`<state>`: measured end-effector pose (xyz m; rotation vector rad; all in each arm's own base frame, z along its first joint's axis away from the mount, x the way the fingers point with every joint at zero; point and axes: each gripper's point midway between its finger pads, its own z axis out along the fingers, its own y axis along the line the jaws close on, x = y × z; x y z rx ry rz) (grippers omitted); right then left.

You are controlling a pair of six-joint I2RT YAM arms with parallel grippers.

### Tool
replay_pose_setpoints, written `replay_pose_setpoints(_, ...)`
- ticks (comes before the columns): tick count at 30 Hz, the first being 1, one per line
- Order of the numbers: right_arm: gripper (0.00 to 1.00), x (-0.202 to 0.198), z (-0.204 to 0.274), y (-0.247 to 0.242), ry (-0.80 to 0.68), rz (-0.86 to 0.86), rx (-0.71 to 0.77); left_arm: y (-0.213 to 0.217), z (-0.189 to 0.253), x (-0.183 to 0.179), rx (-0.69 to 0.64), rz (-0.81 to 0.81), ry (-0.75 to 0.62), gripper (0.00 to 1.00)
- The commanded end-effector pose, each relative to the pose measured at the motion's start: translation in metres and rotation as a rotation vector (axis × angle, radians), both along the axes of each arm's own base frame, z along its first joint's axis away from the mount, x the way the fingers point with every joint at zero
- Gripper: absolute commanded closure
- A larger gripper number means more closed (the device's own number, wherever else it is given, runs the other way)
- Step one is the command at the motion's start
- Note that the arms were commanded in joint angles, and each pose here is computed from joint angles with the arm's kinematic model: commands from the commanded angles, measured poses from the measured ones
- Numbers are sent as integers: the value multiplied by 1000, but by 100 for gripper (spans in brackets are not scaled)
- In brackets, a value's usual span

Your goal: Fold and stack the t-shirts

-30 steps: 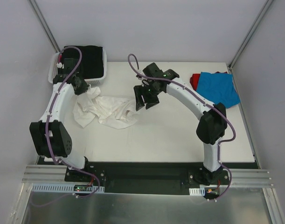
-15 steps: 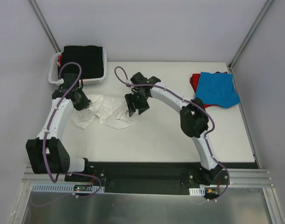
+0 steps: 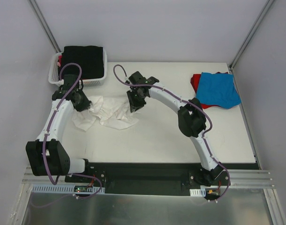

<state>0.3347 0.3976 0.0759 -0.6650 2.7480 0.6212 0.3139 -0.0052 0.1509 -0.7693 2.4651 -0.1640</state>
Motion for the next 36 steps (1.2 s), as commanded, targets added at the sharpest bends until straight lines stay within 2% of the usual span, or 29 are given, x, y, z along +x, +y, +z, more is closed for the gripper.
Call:
replay_pose_setpoints(1, 99, 9, 39, 8, -78, -22, 64, -1, 7, -5, -5, -23, -21, 99)
replay_pose_setpoints(8, 99, 6, 57, -14, -123, -39, 10, 0, 20, 0, 7, -34, -55, 100)
replay_pose_setpoints(9, 99, 8, 76, -24, -175, -59, 1, 1, 26, 2, 17, -34, -67, 100)
replay_pose_setpoints(11, 99, 9, 86, -43, -206, -98, -25, 6, 49, 12, 46, -31, -109, 100)
replay_pose_setpoints(13, 99, 18, 118, -67, -290, -179, -36, 13, 73, 19, 92, -19, -148, 100)
replay_pose_setpoints(18, 99, 20, 164, -106, -339, -309, -37, 22, 115, 27, 189, -21, -222, 100)
replay_pose_setpoints(25, 99, 32, 223, -157, -453, -406, -65, 16, 177, 39, 179, -27, -375, 99)
replay_pose_setpoints(31, 99, 33, 256, -193, -566, -458, -90, 19, 222, 35, 206, -25, -487, 97)
replay_pose_setpoints(36, 99, 28, 287, -224, -671, -545, -90, 26, 233, 16, 251, -9, -504, 97)
